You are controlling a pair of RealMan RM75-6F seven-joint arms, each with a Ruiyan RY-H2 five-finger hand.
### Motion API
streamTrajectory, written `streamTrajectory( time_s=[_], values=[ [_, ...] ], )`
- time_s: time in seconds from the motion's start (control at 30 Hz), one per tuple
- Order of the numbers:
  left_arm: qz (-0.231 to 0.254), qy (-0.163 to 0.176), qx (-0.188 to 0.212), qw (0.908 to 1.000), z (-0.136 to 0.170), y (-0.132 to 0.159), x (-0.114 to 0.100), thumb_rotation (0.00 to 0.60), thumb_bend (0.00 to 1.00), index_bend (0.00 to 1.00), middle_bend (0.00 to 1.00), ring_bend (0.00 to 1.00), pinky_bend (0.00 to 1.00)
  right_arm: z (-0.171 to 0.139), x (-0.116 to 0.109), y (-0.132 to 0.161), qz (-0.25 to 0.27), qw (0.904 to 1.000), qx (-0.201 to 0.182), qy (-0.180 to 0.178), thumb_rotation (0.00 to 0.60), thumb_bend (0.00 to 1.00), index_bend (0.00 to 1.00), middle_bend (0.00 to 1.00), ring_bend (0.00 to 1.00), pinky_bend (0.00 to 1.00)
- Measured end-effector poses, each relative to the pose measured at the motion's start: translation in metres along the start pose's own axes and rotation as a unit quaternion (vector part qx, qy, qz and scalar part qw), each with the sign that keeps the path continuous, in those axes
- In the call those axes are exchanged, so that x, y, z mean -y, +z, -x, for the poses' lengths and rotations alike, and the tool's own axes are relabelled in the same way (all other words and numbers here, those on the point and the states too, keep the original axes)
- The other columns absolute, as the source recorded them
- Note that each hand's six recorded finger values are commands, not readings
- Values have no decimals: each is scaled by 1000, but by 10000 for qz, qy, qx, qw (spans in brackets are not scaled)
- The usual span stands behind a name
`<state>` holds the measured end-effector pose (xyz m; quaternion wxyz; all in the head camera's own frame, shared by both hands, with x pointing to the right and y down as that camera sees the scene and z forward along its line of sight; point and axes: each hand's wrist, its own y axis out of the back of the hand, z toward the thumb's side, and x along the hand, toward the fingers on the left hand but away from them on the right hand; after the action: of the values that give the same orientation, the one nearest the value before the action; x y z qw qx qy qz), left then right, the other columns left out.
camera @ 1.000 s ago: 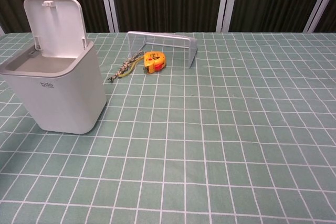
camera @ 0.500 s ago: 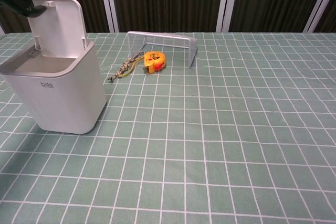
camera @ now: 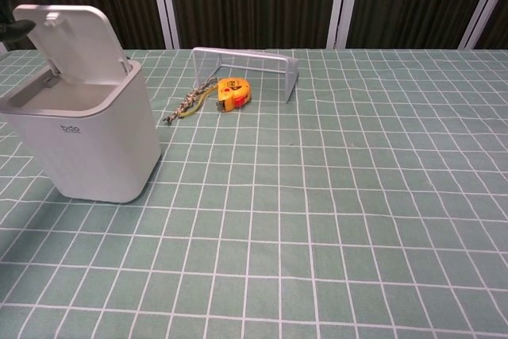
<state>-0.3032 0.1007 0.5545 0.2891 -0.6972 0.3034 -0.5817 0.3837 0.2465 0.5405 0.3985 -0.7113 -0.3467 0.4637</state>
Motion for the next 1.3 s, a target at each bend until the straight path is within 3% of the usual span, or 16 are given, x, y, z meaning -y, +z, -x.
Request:
streamTrajectory(
  time_s=[0.37, 0.57, 0.67, 0.77, 0.87, 0.97, 1.0, 1.07, 1.1, 1.2, 1.3],
  values=[
    [-281, -926, 184, 9951, 32, -19, 53, 600, 580, 310, 1000, 1000, 1000, -1, 10, 8, 24, 9998, -109, 185, 600, 264, 0, 0, 0, 0],
    [-364, -1215, 188, 9917, 29, -26, 69, 600, 580, 304, 1000, 1000, 1000, -3, 14, 12, 81, 9993, -179, 318, 600, 264, 0, 0, 0, 0],
    [-260, -1127, 223, 9930, 29, -24, 67, 600, 580, 255, 1000, 999, 1000, -3, 13, 12, 89, 9994, -146, 309, 600, 265, 0, 0, 0, 0],
    [-136, -808, 340, 9961, 31, -20, 58, 600, 579, 183, 937, 931, 1000, -2, 13, 11, 74, 9995, -124, 284, 600, 264, 0, 0, 0, 0],
    [-70, -288, 560, 9980, 38, -16, 43, 600, 561, 139, 731, 708, 927, -1, 14, 11, 39, 9995, -107, 303, 600, 264, 0, 0, 0, 0],
    [-132, 406, 855, 9954, 53, -14, 27, 600, 520, 132, 474, 397, 549, -1, 17, 11, 12, 9993, -92, 361, 600, 264, 0, 0, 0, 0],
    [-169, 632, 945, 9934, 60, -15, 23, 600, 501, 132, 335, 231, 338, -1, 18, 11, 3, 9992, -88, 388, 600, 264, 0, 0, 0, 0],
    [-261, 1163, 1150, 9862, 78, -19, 16, 600, 479, 135, 141, 54, 108, -1, 20, 11, -9, 9990, -77, 431, 600, 264, 0, 0, 0, 0],
    [-315, 1470, 1263, 9805, 89, -23, 14, 600, 466, 138, 59, 7, 31, 0, 21, 11, -21, 9990, -62, 453, 600, 264, 0, 0, 0, 0],
    [-455, 2022, 1415, 9680, 114, -39, 21, 600, 436, 141, 0, 0, 0, 1, 24, 11, -74, 9987, -38, 497, 600, 264, 0, 0, 0, 0],
    [-597, 2117, 1306, 9667, 138, -68, 50, 600, 426, 128, 0, 0, 0, 2, 27, 11, -123, 9986, 5, 512, 600, 264, 0, 0, 0, 0]
  ],
)
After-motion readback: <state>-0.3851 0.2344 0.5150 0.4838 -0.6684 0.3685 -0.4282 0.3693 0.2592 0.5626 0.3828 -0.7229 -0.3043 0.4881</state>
